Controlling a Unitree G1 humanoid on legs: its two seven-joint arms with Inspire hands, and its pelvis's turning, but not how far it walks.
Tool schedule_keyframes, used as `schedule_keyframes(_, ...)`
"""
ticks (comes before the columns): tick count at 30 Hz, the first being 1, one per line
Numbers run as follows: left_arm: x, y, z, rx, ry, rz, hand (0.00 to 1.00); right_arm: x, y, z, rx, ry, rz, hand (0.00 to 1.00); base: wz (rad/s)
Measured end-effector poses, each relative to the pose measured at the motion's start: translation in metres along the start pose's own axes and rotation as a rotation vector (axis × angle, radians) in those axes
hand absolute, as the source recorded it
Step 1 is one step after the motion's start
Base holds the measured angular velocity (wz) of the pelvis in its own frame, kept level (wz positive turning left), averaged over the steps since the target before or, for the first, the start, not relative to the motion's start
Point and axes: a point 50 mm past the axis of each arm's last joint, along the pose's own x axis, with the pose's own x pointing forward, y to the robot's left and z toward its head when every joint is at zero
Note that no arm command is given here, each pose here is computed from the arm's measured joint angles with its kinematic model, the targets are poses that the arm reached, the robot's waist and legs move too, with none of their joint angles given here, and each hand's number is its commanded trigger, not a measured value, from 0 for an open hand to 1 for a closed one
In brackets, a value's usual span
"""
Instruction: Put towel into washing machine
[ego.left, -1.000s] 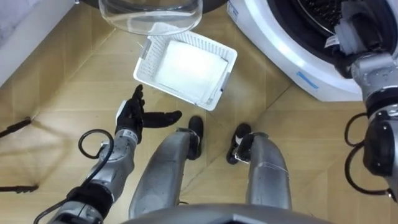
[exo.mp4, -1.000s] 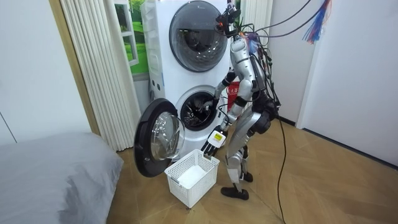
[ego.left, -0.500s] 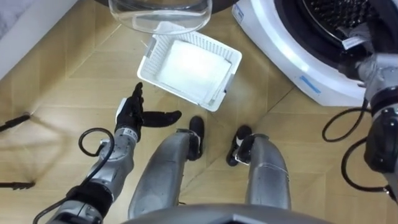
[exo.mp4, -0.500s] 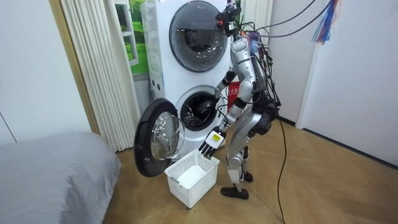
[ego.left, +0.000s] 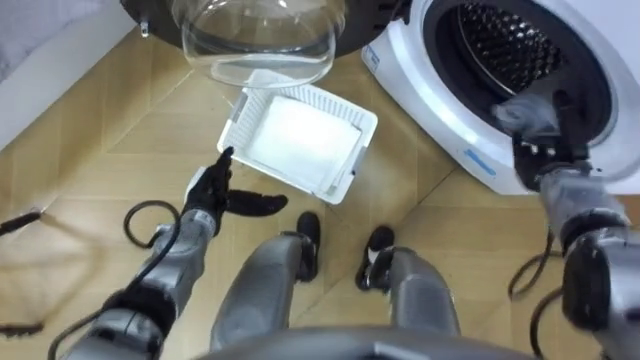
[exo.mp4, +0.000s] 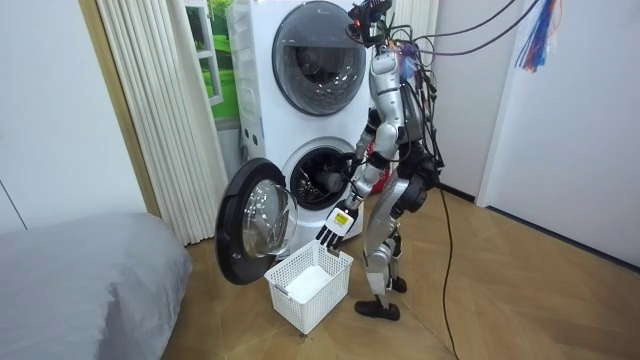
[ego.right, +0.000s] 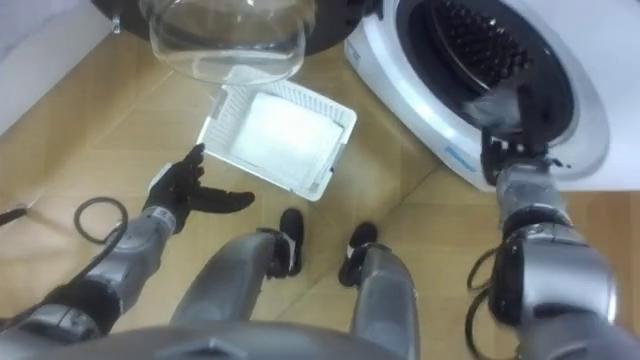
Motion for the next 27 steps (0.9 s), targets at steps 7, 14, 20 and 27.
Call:
schedule_keyframes(7, -0.02, 0.031, -0.045, -0.077, 0.128, 0.117, 0.0, -0.012, -0.08, -0.004, -0.159, 0.017, -0.113, 0.0, -0.15)
schedule_keyframes(14, -0.046, 0.045, -0.089, -0.108, 0.255, 0.208, 0.0, -0.033, -0.14, -0.013, -0.44, 0.117, -0.172, 0.0, -0.07)
schedule_keyframes(20, -0.063, 0.049, -0.119, -0.156, 0.365, 0.294, 0.0, -0.042, -0.157, -0.031, -0.84, 0.267, -0.134, 0.0, -0.01)
schedule_keyframes(27, -0.075, 0.04, -0.137, -0.182, 0.42, 0.322, 0.0, -0.052, -0.174, -0.044, -1.229, 0.432, -0.1, 0.0, -0.01)
